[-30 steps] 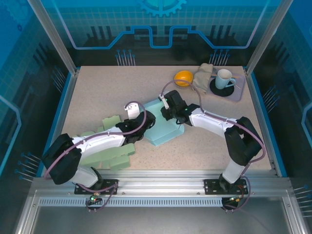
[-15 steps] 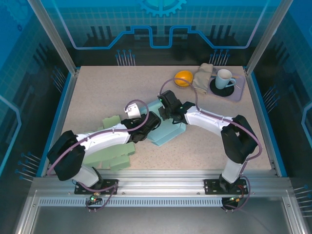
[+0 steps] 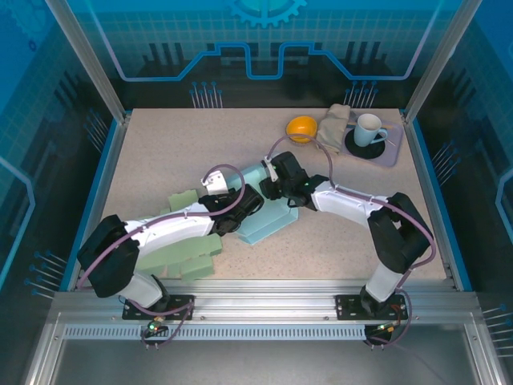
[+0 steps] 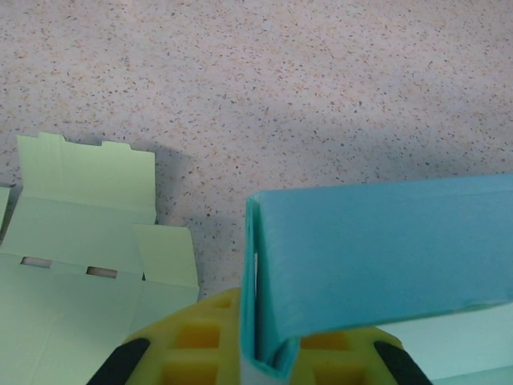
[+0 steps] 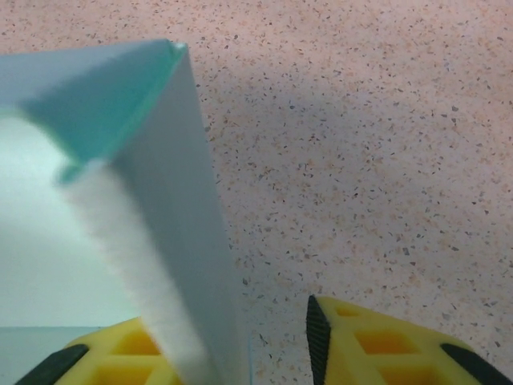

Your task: Fold the paper box

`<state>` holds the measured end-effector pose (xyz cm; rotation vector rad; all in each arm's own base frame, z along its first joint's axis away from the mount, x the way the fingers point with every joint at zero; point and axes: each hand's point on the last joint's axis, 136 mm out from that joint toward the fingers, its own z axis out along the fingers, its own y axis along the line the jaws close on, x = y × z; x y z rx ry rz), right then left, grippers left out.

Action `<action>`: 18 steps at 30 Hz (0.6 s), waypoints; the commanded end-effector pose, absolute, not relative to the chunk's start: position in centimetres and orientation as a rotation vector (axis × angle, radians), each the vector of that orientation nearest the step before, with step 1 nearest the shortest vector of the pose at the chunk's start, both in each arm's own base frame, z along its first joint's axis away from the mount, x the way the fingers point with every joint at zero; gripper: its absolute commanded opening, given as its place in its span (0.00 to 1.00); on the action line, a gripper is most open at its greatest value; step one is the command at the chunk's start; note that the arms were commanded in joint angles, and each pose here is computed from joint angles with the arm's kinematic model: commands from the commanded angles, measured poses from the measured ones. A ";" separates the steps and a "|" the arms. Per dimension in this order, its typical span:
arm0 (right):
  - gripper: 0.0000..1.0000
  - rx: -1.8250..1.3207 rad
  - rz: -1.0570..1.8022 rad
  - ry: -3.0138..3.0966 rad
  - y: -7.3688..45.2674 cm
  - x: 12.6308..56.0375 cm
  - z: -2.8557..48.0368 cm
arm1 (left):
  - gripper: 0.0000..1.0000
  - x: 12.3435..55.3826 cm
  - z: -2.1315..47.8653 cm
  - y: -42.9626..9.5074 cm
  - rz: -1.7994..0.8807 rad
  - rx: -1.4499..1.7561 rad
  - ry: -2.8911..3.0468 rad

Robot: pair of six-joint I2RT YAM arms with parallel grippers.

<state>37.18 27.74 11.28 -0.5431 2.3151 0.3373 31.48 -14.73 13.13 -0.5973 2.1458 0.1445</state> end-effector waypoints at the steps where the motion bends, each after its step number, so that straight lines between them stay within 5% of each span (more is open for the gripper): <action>1: 0.41 -0.535 0.362 2.296 27.1 37.4 12.4 | 0.00 31.9 14.2 -14.1 0.172 -0.636 2.095; 18: 0.53 -0.591 0.499 2.217 26.6 34.4 17.8 | 0.00 33.1 14.2 -15.0 0.162 -0.517 2.085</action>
